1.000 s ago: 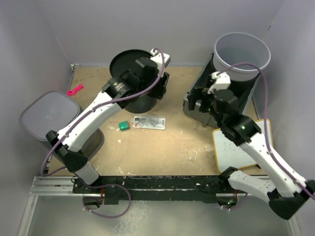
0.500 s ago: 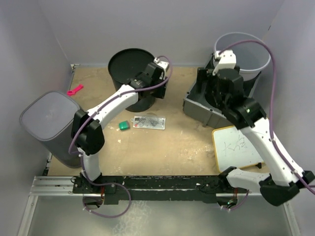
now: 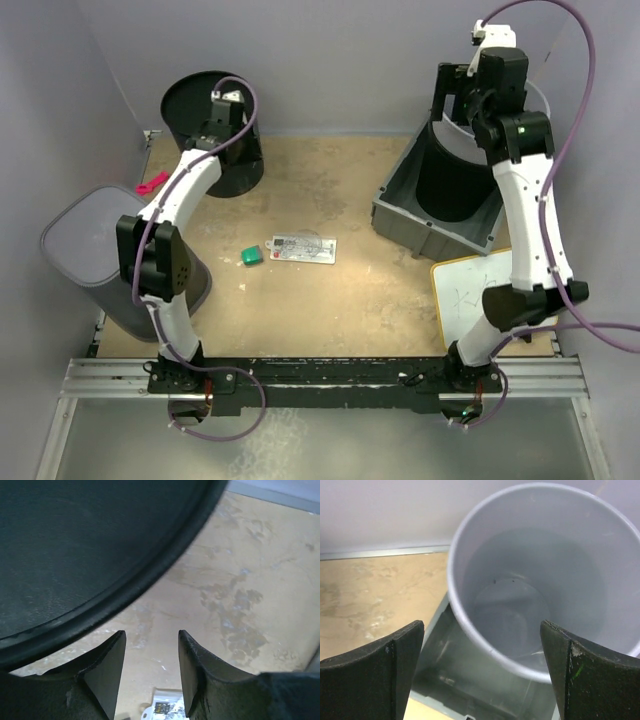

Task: Turn the large container upside down

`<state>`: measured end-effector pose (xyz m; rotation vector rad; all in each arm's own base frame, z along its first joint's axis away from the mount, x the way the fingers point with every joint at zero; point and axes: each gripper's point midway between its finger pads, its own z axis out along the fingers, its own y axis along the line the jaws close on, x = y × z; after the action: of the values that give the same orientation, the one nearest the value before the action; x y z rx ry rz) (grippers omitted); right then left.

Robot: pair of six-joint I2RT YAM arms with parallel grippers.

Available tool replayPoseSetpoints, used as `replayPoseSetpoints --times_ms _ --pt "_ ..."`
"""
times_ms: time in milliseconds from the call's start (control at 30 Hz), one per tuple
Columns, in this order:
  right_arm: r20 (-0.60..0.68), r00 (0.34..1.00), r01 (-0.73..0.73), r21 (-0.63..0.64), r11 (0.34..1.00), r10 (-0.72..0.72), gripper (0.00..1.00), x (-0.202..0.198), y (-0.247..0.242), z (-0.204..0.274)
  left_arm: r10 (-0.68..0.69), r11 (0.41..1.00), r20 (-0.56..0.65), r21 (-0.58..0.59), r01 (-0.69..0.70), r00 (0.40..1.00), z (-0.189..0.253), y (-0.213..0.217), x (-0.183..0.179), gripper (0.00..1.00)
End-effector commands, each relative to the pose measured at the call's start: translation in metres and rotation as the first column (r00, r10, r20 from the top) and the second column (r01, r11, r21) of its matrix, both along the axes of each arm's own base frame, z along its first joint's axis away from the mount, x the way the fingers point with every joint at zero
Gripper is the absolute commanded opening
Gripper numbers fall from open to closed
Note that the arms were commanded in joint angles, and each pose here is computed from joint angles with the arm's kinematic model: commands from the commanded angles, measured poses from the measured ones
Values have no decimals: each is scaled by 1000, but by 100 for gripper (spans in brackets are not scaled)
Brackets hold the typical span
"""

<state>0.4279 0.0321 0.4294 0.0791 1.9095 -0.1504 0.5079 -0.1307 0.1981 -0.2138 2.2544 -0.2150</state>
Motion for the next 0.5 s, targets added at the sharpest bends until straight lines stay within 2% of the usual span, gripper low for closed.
replayPoseSetpoints --times_ms 0,133,233,367,467 --pt "-89 995 -41 3 999 42 99 12 -11 -18 -6 999 30 -49 7 1000 21 0 -8 44" --pt "-149 988 -54 -7 999 52 91 31 -13 -41 -45 996 54 -74 49 998 37 -4 -32 44" --pt "-176 982 -70 -10 997 68 79 40 -10 -52 -77 993 100 -85 85 992 57 -10 -53 44" --pt "-185 979 -85 -4 996 82 54 45 -7 -57 -127 986 145 -85 140 981 81 -27 -77 44" --pt "-154 985 -76 -11 997 74 25 43 -9 -46 -157 980 169 -93 175 973 94 -40 -87 45"
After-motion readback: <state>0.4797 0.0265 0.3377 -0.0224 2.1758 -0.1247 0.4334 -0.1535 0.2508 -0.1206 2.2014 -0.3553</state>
